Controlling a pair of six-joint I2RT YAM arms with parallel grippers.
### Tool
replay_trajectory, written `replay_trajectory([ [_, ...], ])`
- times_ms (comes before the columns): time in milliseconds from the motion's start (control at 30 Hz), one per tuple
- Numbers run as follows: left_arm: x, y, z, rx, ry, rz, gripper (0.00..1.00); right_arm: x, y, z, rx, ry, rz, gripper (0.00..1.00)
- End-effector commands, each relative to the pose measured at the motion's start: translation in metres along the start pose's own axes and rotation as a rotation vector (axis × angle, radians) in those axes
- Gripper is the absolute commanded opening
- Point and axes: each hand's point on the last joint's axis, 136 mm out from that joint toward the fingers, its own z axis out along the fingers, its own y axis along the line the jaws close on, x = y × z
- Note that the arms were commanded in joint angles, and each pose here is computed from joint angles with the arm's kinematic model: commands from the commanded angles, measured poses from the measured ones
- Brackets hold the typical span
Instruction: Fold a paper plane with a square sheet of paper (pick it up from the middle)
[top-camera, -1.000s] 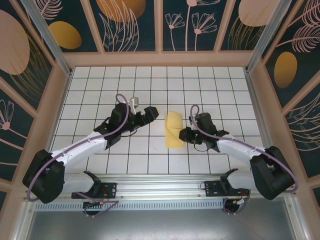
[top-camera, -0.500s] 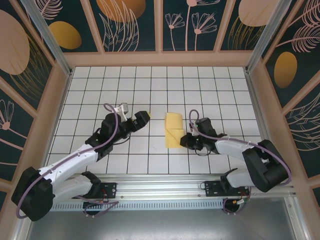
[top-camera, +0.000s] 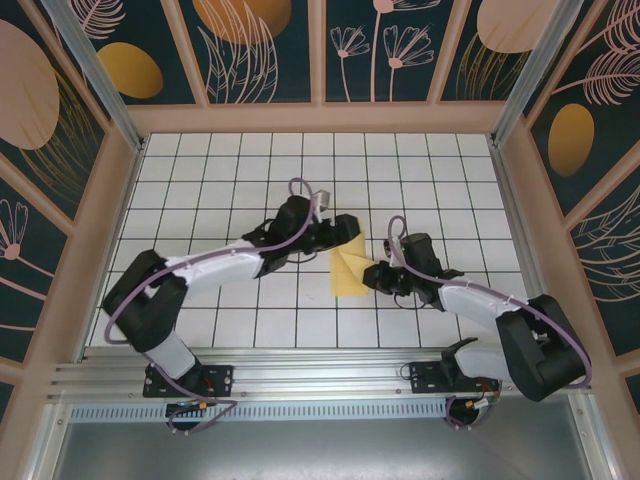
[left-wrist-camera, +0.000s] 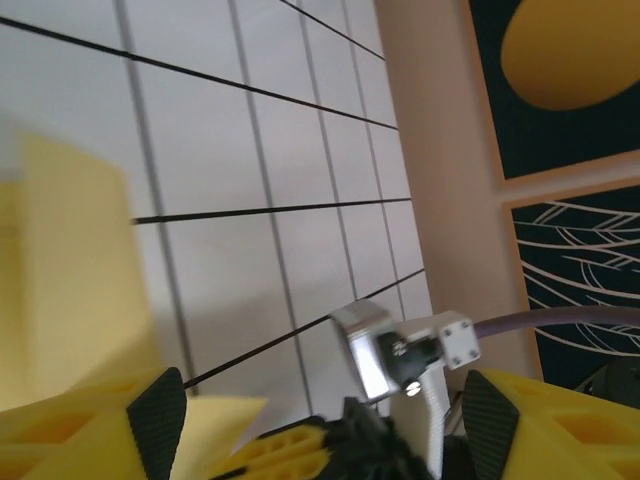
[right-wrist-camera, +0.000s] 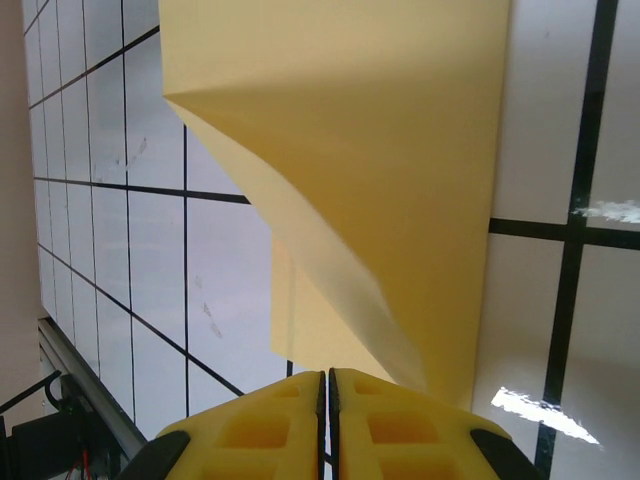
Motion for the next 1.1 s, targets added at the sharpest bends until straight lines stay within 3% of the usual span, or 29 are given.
replay_trajectory([
  [0, 0.012, 0.015, 0.028, -0.075, 0.079, 0.012, 0.74, 0.0, 0.002, 0.003, -0.039, 0.011, -0.033, 0.12],
  [233, -0.005, 0.02, 0.076, -0.15, 0.108, 0.039, 0.74, 0.0, 0.002, 0.01, -0.059, 0.024, -0.039, 0.12],
  [467, 0.004, 0.038, 0.117, -0.166, 0.191, 0.014, 0.71, 0.006, -0.004, 0.011, -0.065, 0.026, -0.026, 0.11],
  [733, 0.009, 0.082, 0.103, -0.311, 0.15, -0.006, 0.7, 0.009, -0.004, 0.013, -0.084, 0.039, -0.019, 0.12],
  [1067, 0.025, 0.11, 0.104, -0.341, 0.17, -0.026, 0.69, 0.011, -0.004, 0.015, -0.087, 0.056, 0.006, 0.14],
])
